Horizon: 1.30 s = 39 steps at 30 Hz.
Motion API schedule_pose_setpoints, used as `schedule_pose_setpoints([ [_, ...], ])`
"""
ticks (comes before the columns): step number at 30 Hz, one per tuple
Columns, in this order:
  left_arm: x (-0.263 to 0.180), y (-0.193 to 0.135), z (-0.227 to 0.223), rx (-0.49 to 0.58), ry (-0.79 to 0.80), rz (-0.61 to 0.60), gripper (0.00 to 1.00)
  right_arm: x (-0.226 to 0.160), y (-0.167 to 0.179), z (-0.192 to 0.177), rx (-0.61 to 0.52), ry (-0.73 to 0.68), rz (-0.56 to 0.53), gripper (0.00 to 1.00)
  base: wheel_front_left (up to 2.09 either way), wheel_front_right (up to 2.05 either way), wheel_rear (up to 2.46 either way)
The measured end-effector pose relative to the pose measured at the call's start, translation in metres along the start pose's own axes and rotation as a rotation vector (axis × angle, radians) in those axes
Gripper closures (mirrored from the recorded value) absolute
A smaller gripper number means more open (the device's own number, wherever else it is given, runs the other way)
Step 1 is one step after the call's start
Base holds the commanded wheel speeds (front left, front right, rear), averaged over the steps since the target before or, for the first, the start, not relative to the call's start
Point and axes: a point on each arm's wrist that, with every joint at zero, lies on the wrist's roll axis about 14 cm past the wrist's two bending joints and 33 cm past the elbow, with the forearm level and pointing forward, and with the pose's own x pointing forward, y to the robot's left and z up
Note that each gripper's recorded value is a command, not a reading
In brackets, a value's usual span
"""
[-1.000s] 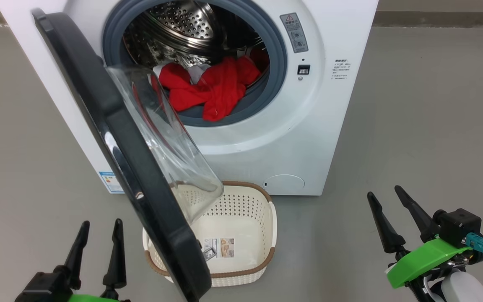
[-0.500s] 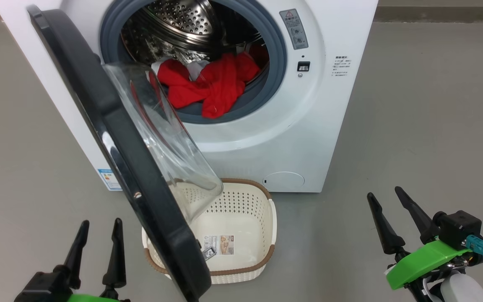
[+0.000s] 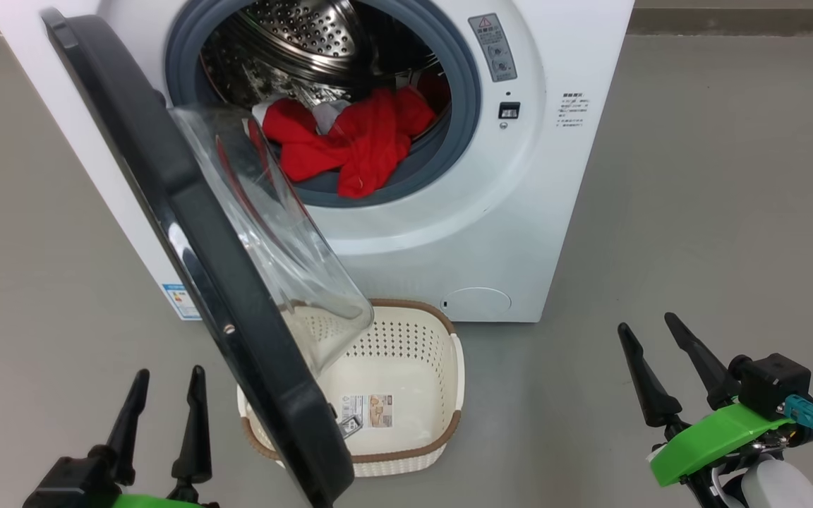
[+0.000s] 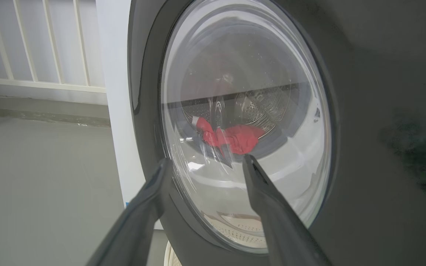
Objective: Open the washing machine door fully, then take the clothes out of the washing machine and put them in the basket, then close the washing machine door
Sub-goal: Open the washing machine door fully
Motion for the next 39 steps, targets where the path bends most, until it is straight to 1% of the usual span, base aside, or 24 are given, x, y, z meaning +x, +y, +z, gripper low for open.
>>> schedule_pose_setpoints([
  [15, 0.0, 0.0, 0.001, -0.008, -0.004, 0.003, 0.0, 0.0, 0.0, 0.001, 0.0, -0.003, 0.0, 0.0, 0.0, 0.0, 0.0],
  [16, 0.0, 0.0, 0.002, -0.008, -0.005, 0.003, 0.15, 0.0, 0.0, 0.001, 0.0, -0.004, 0.0, 0.0, 0.0, 0.0, 0.0],
  [17, 0.0, 0.0, 0.002, -0.008, -0.007, 0.003, 0.52, 0.0, 0.0, 0.001, 0.0, -0.004, 0.001, 0.0, 0.0, 0.0, 0.0],
  [18, 0.0, 0.0, 0.003, -0.01, -0.009, 0.003, 0.68, 0.0, 0.001, 0.001, 0.0, -0.004, 0.001, 0.0, 0.0, 0.0, 0.0],
  [19, 0.0, 0.0, 0.003, -0.013, -0.011, 0.003, 0.93, 0.0, 0.001, 0.001, 0.001, -0.004, 0.001, 0.0, 0.0, 0.0, 0.0],
  [20, 0.0, 0.001, 0.004, -0.015, -0.012, 0.005, 1.0, 0.0, 0.001, 0.001, 0.001, -0.004, 0.002, 0.0, 0.0, 0.0, 0.0],
  [24, 0.0, 0.002, 0.007, -0.014, -0.022, 0.009, 1.0, 0.001, 0.002, 0.001, 0.003, -0.004, 0.003, 0.0, 0.0, 0.0, 0.0],
  [28, 0.001, 0.006, 0.019, -0.007, -0.061, 0.02, 1.0, 0.001, 0.002, 0.002, 0.005, -0.008, 0.002, 0.0, 0.0, 0.0, 0.0],
  [35, 0.002, 0.013, 0.053, 0.026, -0.163, 0.041, 1.0, 0.003, 0.005, 0.002, 0.008, -0.008, 0.01, 0.0, 0.0, 0.0, 0.0],
  [39, 0.002, 0.011, 0.076, 0.063, -0.232, 0.033, 1.0, 0.004, 0.008, 0.002, 0.01, -0.009, 0.015, 0.0, 0.0, 0.0, 0.0],
])
